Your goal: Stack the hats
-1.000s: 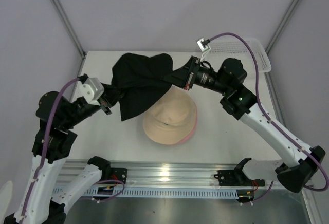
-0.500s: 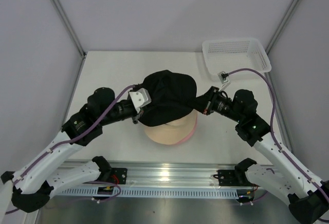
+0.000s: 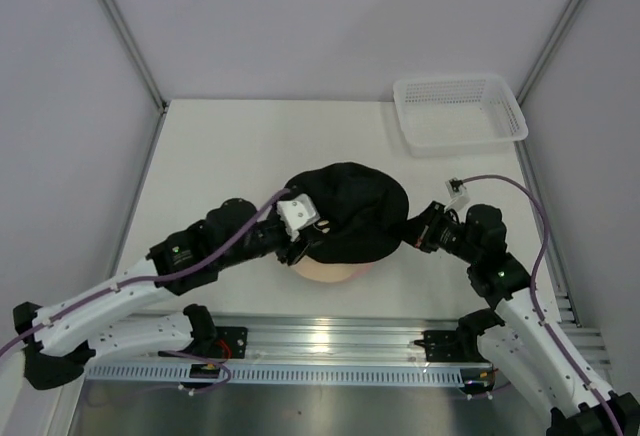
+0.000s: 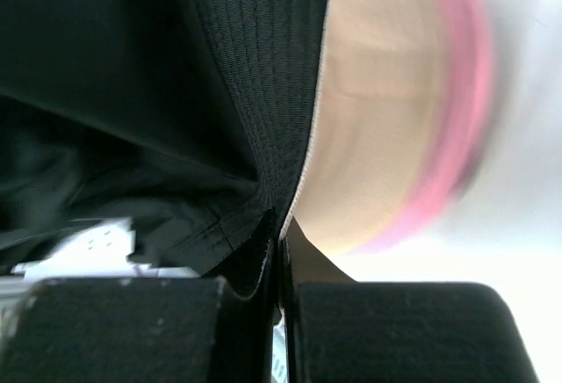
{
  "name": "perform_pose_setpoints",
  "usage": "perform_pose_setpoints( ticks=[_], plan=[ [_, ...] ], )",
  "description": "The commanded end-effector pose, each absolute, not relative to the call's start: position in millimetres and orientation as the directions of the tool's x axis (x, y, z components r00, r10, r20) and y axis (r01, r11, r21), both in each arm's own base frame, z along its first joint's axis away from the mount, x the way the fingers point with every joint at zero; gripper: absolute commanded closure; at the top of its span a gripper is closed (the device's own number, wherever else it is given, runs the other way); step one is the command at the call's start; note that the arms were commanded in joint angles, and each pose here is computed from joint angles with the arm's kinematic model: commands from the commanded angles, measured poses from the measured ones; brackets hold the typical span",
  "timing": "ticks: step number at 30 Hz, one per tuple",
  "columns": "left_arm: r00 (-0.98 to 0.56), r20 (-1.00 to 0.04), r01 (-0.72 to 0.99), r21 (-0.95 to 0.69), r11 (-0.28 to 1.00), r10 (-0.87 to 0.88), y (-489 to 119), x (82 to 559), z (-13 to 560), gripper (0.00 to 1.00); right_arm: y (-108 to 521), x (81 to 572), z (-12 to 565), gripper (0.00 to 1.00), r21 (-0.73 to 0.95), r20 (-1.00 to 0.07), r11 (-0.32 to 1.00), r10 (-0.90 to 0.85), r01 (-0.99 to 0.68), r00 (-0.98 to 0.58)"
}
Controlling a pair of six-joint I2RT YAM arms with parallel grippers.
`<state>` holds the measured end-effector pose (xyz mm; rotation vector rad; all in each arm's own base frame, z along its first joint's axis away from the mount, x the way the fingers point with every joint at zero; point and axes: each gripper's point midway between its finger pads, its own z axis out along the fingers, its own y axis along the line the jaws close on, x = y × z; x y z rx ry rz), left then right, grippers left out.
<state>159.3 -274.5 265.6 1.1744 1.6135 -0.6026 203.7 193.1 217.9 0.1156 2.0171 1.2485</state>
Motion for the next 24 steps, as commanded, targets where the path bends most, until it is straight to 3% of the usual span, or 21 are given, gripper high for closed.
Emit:
perform_pose_setpoints(
  ticks=[1, 2, 3, 5, 6, 7, 11, 14, 18, 20, 24],
  plan=[
    [-0.045, -0.989, 0.764, 0.057, 0.642, 0.142, -239, 176, 329, 0.41, 176, 209, 165, 1.00, 0.778, -0.487, 0.614, 0.450, -0.136, -0.749],
    [-0.063, -0.994, 0.698, 0.021, 0.716, 0.091, -225, 185, 338, 0.22, 177, 210, 163, 1.00, 0.779, -0.483, 0.613, 0.449, -0.134, -0.752],
    [-0.132, -0.989, 0.520, -0.129, 0.844, -0.070, -196, 202, 347, 0.11, 178, 212, 157, 1.00, 0.778, -0.471, 0.618, 0.448, -0.118, -0.760],
    [-0.234, -0.935, 0.334, -0.336, 0.881, -0.267, -161, 214, 352, 0.04, 180, 217, 156, 1.00, 0.778, -0.478, 0.615, 0.447, -0.128, -0.756],
    [-0.295, -0.907, 0.390, -0.402, 0.828, -0.301, -168, 208, 353, 0.04, 181, 219, 155, 1.00, 0.777, -0.475, 0.617, 0.443, -0.126, -0.760],
    [-0.310, -0.877, 0.301, -0.457, 0.837, -0.367, -149, 223, 348, 0.04, 183, 222, 159, 1.00, 0.777, -0.483, 0.614, 0.443, -0.137, -0.755],
    [-0.458, -0.747, 0.258, -0.630, 0.732, -0.482, -157, 244, 328, 0.15, 186, 231, 165, 1.00, 0.762, -0.511, 0.625, 0.423, -0.167, -0.748],
    [-0.570, -0.629, 0.260, -0.748, 0.610, -0.528, -176, 257, 313, 0.17, 190, 233, 170, 1.00, 0.752, -0.529, 0.632, 0.407, -0.188, -0.745],
    [-0.654, -0.536, 0.278, -0.826, 0.490, -0.533, -200, 263, 302, 0.22, 193, 236, 175, 1.00, 0.752, -0.539, 0.629, 0.410, -0.200, -0.736],
    [-0.697, -0.490, 0.246, -0.849, 0.467, -0.523, -207, 266, 291, 0.28, 196, 237, 178, 1.00, 0.757, -0.536, 0.622, 0.414, -0.201, -0.736],
    [-0.718, -0.455, 0.236, -0.871, 0.431, -0.527, -211, 263, 279, 0.30, 199, 237, 183, 1.00, 0.757, -0.542, 0.618, 0.412, -0.213, -0.732]
  ],
)
